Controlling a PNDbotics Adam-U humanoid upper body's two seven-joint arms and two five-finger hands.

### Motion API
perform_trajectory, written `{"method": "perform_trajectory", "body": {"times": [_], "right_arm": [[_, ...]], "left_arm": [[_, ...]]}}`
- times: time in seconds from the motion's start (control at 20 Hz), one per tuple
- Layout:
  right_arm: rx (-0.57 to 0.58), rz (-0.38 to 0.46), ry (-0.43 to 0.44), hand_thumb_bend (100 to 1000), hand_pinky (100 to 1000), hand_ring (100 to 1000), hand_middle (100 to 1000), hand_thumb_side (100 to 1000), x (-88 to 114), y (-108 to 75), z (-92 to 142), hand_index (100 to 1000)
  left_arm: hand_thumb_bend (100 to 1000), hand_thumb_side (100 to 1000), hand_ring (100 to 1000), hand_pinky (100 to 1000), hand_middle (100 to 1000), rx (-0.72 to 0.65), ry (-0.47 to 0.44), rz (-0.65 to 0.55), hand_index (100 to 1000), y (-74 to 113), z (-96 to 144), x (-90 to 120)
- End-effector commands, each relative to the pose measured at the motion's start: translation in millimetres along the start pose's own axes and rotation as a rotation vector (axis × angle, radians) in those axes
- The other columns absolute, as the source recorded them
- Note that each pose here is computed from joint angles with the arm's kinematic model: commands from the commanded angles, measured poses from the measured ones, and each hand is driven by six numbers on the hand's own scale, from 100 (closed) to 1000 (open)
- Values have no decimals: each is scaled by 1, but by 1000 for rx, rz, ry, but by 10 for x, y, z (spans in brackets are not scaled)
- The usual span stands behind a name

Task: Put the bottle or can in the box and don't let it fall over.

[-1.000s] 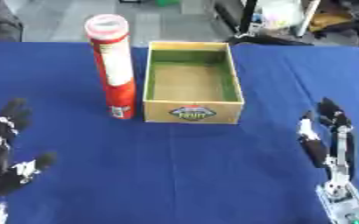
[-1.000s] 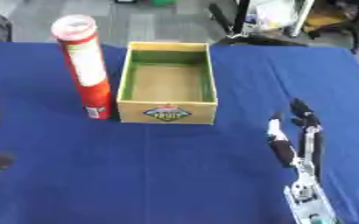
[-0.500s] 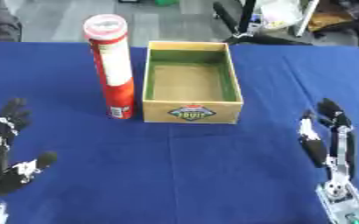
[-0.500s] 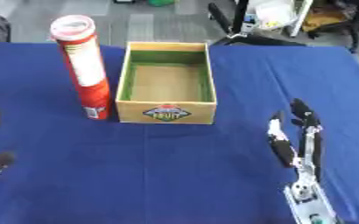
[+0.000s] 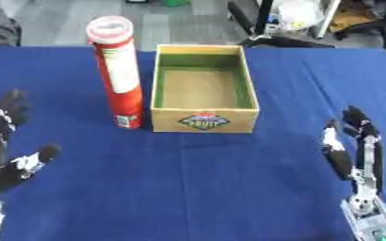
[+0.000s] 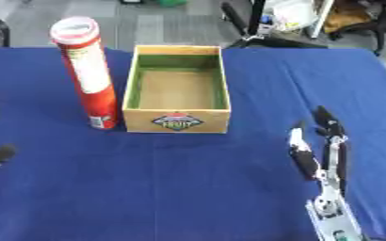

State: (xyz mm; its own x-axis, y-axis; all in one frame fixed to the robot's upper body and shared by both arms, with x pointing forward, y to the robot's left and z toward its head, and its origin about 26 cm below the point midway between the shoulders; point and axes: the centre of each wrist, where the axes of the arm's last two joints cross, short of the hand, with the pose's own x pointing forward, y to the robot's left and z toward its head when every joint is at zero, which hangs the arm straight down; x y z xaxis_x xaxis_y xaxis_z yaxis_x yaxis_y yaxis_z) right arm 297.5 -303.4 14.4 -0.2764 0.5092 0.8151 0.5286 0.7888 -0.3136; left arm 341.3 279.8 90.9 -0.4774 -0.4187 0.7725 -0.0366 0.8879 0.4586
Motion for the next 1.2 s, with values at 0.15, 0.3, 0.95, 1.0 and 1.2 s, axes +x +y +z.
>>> {"method": "perform_trajectory", "body": {"times": [0.15, 0.3, 0.95, 1.0, 1.2], "right_arm": [[2, -3, -24, 100, 770, 821, 769, 492, 38, -37, -61, 880], [7, -9, -24, 100, 771, 823, 770, 497, 39, -26, -55, 881], [25, -30, -25, 100, 769, 824, 771, 505, 47, 6, -42, 882], [27, -32, -26, 100, 769, 824, 771, 505, 48, 10, -40, 882], [34, -39, -25, 100, 769, 824, 771, 507, 50, 24, -33, 882]], "left_arm": [[889, 620, 891, 880, 908, -64, -13, 2, 992, 64, -210, -13], [882, 623, 886, 875, 905, -86, -6, 18, 993, 44, -334, -57], [864, 609, 883, 867, 905, -152, -28, 61, 992, -87, -859, -30], [862, 608, 883, 867, 905, -162, -29, 56, 992, -102, -897, -24], [843, 609, 884, 866, 908, -176, -21, 51, 990, -171, -1027, -18]]}}
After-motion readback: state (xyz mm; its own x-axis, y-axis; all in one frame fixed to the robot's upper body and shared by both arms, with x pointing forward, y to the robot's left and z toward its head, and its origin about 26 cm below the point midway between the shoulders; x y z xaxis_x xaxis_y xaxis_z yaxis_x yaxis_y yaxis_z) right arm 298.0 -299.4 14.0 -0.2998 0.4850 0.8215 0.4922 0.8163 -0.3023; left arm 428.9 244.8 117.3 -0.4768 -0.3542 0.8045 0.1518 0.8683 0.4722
